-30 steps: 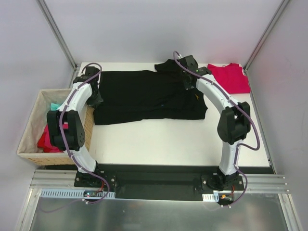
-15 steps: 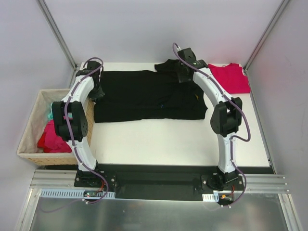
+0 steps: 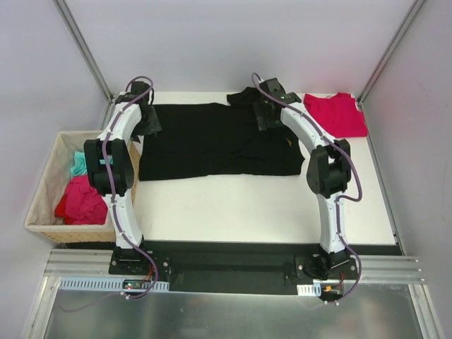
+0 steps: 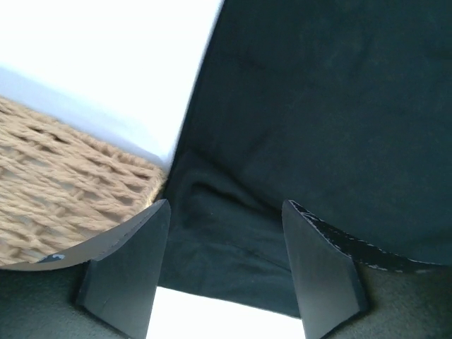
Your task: Fold and stack the t-shirts
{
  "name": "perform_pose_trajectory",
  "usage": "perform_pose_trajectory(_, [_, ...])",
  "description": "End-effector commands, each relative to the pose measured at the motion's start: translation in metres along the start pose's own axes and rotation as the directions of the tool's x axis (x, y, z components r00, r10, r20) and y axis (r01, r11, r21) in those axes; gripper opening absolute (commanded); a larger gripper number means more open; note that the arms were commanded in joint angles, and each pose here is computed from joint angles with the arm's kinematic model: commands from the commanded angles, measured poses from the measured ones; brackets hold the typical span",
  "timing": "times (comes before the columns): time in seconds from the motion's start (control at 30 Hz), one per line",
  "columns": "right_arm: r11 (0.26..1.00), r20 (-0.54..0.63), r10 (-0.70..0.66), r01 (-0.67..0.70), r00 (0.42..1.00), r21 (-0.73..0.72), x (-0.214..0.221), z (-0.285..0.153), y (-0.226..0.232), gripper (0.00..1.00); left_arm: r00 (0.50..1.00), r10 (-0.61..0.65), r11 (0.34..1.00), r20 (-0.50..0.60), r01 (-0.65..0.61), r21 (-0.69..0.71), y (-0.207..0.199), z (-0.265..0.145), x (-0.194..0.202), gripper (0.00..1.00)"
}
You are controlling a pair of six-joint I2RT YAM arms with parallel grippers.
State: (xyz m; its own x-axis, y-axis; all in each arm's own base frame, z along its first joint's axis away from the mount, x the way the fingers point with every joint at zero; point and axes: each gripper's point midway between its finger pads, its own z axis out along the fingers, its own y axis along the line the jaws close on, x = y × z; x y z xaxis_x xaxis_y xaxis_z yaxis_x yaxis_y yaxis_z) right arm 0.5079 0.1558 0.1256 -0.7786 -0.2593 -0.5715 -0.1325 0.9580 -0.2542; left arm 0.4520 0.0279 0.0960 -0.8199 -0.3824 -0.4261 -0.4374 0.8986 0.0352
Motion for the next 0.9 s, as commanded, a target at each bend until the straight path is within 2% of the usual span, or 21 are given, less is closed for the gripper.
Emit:
perform_pose_trajectory(0.0, [1.0,0.095,0.025,-0.023,0.995,-0.02,-0.006,-0.066,-0.006,0.85,0.999,-0.042,0.997,-0.008,0.043,0.068,0.002,-0.052,0.02,0.89])
perform_pose_trajectory(0.03, [1.0,0.046,0.004,-0.003,0.999,-0.019,0.019,-0.06,-0.004,0.84,0.999,-0.051,0.996,-0.008,0.051,0.076,0.003,-0.058,0.024,0.9])
perform_pose_trajectory(0.1, [0.999,0.044,0.001,0.001,0.999,-0.054,0.031,-0.075,0.005,0.83,0.999,-0.022,0.993,-0.024,0.025,0.115,-0.003,-0.072,0.047,0.9])
perform_pose_trajectory(0.17, [0.999,-0.001,-0.022,0.022,1.0,-0.03,0.059,-0.077,0.004,0.83,0.998,-0.003,0.995,-0.057,0.009,0.101,0.003,-0.071,0.07,0.91])
perform_pose_trajectory(0.27, [0.999,-0.046,-0.035,0.034,0.998,-0.013,0.088,-0.075,0.008,0.82,0.999,0.009,0.997,-0.046,-0.005,0.079,0.017,-0.078,0.086,0.91])
perform_pose_trajectory(0.5, [0.999,-0.151,-0.048,0.046,0.987,-0.016,0.125,-0.066,0.018,0.83,0.999,0.044,0.999,-0.015,-0.044,-0.003,0.038,-0.078,0.095,0.91])
perform_pose_trajectory(0.67, [0.998,-0.198,-0.017,0.004,0.98,-0.062,0.133,-0.048,0.02,0.83,0.999,0.043,0.999,-0.013,-0.043,0.017,0.033,-0.079,0.093,0.91])
perform_pose_trajectory(0.87, [0.991,-0.254,0.044,-0.073,0.966,-0.108,0.122,-0.036,0.02,0.83,0.998,0.05,0.998,-0.022,-0.05,0.025,0.028,-0.072,0.094,0.92])
